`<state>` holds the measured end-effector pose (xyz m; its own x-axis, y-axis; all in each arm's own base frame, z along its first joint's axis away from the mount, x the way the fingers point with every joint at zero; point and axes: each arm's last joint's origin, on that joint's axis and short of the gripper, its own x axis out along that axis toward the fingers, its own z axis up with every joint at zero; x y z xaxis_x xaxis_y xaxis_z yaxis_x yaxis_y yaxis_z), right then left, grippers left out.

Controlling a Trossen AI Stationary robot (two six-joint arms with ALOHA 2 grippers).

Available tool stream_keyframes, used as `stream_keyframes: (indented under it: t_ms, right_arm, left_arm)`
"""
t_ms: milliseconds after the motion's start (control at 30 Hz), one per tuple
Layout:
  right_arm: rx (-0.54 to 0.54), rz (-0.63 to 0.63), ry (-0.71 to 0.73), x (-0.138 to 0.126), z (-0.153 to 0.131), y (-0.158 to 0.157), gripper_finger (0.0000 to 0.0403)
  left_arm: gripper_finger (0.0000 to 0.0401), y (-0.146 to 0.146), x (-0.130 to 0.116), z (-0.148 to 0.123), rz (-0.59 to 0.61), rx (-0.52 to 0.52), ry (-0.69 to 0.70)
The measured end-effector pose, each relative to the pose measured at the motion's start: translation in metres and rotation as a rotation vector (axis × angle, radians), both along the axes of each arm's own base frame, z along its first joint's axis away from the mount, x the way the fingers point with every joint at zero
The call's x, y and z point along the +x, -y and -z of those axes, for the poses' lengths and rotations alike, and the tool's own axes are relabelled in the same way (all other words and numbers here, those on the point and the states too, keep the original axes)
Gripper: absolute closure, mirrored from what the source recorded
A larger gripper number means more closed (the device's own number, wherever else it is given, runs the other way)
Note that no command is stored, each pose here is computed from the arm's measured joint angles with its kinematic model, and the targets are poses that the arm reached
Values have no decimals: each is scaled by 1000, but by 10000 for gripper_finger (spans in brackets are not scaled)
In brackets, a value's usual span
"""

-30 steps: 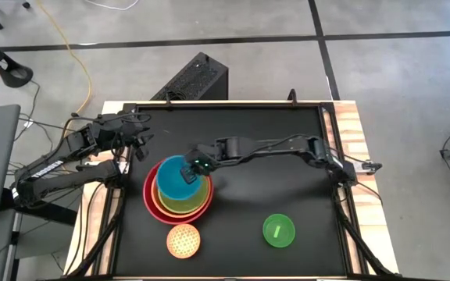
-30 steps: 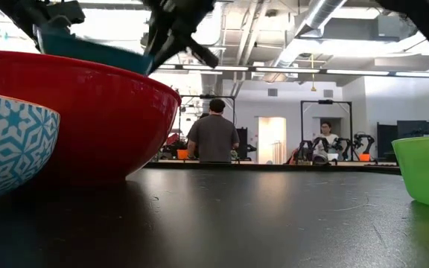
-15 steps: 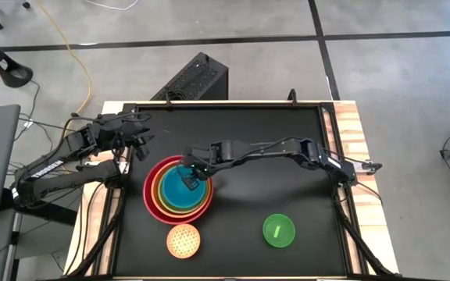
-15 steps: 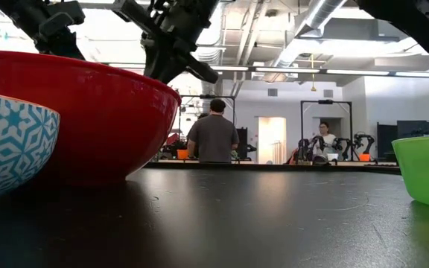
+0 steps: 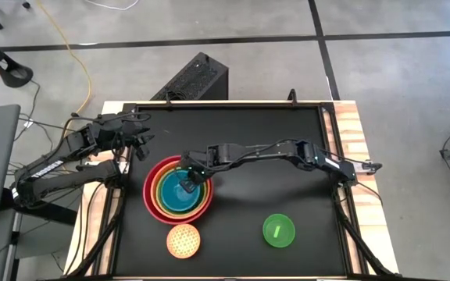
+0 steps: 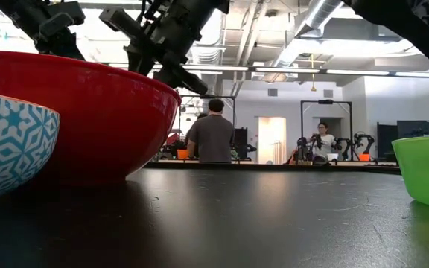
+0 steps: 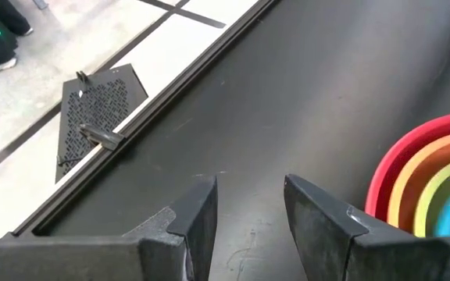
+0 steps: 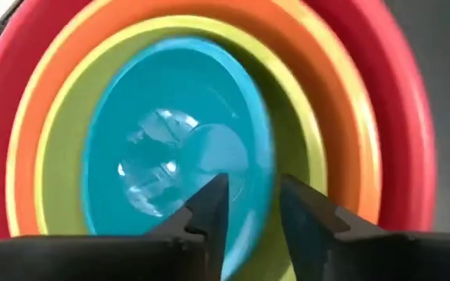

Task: Nest bowls inside each other
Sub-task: Stack the orange patterned bowl on top of the blue bowl

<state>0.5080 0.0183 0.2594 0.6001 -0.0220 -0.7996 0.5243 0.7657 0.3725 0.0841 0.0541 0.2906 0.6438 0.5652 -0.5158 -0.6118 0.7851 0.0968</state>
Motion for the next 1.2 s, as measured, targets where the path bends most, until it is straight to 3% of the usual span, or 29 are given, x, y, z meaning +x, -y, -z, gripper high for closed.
stream_keyframes:
  t_ms: [200,400,633,767,900,1000,1200]
  right_arm:
    - [3,-14,-9,-5,-16,12,220]
    - [148,-89,-98,-31,-45,12,181]
    - [230,-100,-289,-84,-82,-38,177]
    - [237,-140,-243,-91,-90,-82,180]
    - [270,-89,-128,-80,-82,-127,181]
    - [260,-24,-78,-65,-60,-149,181]
    - [223,24,-157,-45,-9,-161,181]
  left_arm:
    - [261,0,0,0,4,5,-5]
    - [261,0,0,0,11,-1,-1]
    - [261,3,2,1,123,-28,1]
    - [261,5,2,1,204,-53,8]
    - [261,7,3,2,267,-58,7]
    - [261,6,4,2,270,-56,7]
    - [261,5,5,3,264,-64,-6]
